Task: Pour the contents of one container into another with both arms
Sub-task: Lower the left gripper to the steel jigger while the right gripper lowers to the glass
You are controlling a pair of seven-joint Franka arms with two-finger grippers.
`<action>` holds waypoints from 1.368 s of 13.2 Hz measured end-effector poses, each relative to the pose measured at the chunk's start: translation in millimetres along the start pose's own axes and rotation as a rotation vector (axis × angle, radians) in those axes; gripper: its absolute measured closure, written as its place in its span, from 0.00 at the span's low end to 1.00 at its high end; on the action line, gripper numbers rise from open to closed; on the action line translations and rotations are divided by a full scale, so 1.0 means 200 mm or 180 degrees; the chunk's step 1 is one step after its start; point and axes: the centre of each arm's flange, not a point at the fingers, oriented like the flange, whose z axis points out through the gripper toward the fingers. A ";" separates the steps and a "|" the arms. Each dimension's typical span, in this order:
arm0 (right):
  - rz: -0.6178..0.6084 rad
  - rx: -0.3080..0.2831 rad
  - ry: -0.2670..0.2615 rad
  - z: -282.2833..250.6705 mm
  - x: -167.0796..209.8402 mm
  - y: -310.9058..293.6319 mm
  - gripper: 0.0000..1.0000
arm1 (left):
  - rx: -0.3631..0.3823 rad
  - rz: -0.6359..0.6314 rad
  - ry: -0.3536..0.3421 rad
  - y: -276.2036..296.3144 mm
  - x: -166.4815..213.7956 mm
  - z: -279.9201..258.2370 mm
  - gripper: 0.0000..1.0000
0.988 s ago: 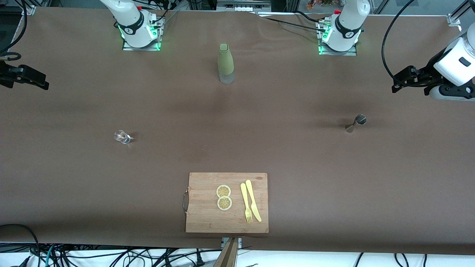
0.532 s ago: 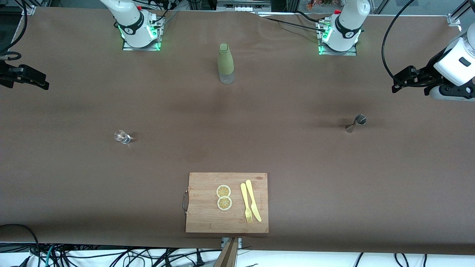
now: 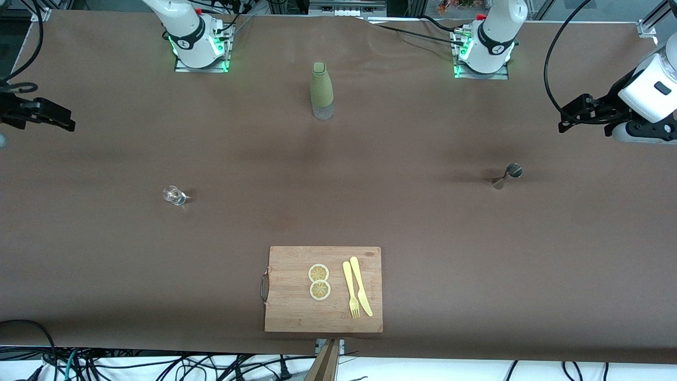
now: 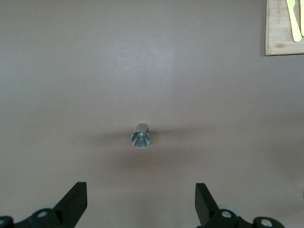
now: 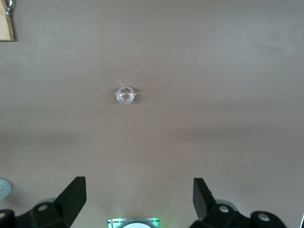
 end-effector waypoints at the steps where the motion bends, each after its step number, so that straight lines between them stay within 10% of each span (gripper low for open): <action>1: -0.0004 0.0001 -0.0051 0.05 0.01 0.00 0.00 | 0.0000 0.0000 0.0000 0.00 0.00 0.00 0.00; 5: -0.0013 0.0012 -0.0436 0.15 -0.03 -0.01 0.00 | 0.0000 0.0000 -0.0004 0.00 0.00 0.00 0.00; 11: 0.0014 0.0035 -0.0532 0.20 -0.03 0.09 0.00 | -0.0002 -0.0018 -0.0022 -0.02 0.01 0.02 0.00; 18: -0.1867 0.0145 -0.0241 0.49 0.19 0.50 0.00 | -0.0383 0.0674 -0.0180 -0.41 0.07 0.26 0.00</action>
